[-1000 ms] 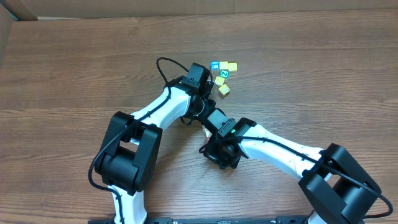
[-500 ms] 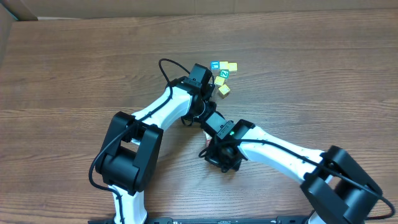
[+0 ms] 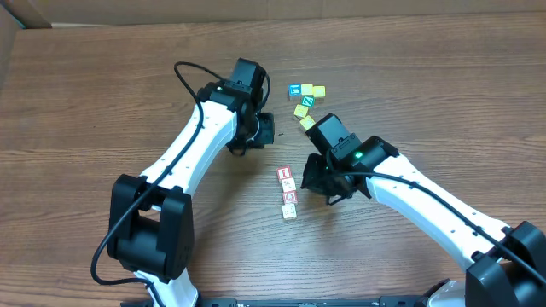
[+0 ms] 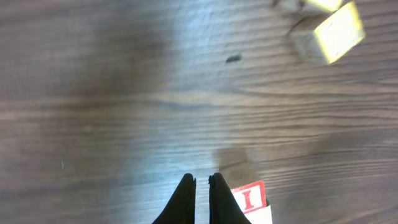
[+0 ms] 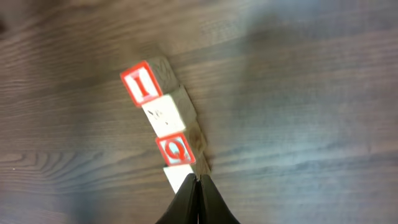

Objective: Flip 4 blocks
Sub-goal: 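Raise both grippers away from the block column, then lower both grippers on either side of the block column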

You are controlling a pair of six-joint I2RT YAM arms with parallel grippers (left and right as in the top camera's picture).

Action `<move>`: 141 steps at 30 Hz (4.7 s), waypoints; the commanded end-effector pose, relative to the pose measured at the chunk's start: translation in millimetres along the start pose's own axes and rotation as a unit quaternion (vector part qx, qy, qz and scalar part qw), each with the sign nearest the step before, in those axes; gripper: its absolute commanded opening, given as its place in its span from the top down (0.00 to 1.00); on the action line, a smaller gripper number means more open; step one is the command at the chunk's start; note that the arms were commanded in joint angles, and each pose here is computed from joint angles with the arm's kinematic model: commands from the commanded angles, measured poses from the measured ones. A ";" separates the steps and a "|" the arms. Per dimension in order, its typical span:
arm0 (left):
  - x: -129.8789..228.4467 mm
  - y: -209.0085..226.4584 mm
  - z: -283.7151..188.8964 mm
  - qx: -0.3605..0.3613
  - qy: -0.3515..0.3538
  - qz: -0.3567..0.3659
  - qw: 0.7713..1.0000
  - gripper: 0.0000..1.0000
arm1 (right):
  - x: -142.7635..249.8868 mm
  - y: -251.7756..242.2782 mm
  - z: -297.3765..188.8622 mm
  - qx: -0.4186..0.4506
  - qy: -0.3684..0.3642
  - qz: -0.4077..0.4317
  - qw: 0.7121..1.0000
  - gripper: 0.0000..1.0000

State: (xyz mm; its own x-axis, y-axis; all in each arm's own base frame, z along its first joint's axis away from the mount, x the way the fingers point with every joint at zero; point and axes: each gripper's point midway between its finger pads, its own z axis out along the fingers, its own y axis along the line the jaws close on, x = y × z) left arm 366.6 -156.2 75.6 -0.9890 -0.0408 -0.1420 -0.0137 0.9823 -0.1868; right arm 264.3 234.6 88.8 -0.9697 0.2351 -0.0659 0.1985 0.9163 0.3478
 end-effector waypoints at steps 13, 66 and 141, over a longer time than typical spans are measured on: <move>51.7 3.6 61.9 -0.043 0.072 -0.060 0.995 0.96 | -23.4 -4.0 40.9 0.024 -0.015 -0.078 0.997 0.96; 69.1 -6.4 65.8 -0.021 0.103 -0.074 0.992 0.96 | -3.7 -1.0 78.0 -0.041 0.018 -0.146 0.988 0.96; 67.2 12.9 62.7 -0.037 0.108 -0.072 0.991 0.96 | -13.1 1.0 53.0 -0.064 0.012 -0.143 0.988 0.96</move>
State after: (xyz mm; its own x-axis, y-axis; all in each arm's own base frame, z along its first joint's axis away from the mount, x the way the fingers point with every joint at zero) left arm 309.5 -170.2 8.7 -0.9872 -0.1379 0.0802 -0.1480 0.9793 -0.1379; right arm 275.3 254.5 19.1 -0.9912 -0.0653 -0.1152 -0.1074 0.9052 0.4111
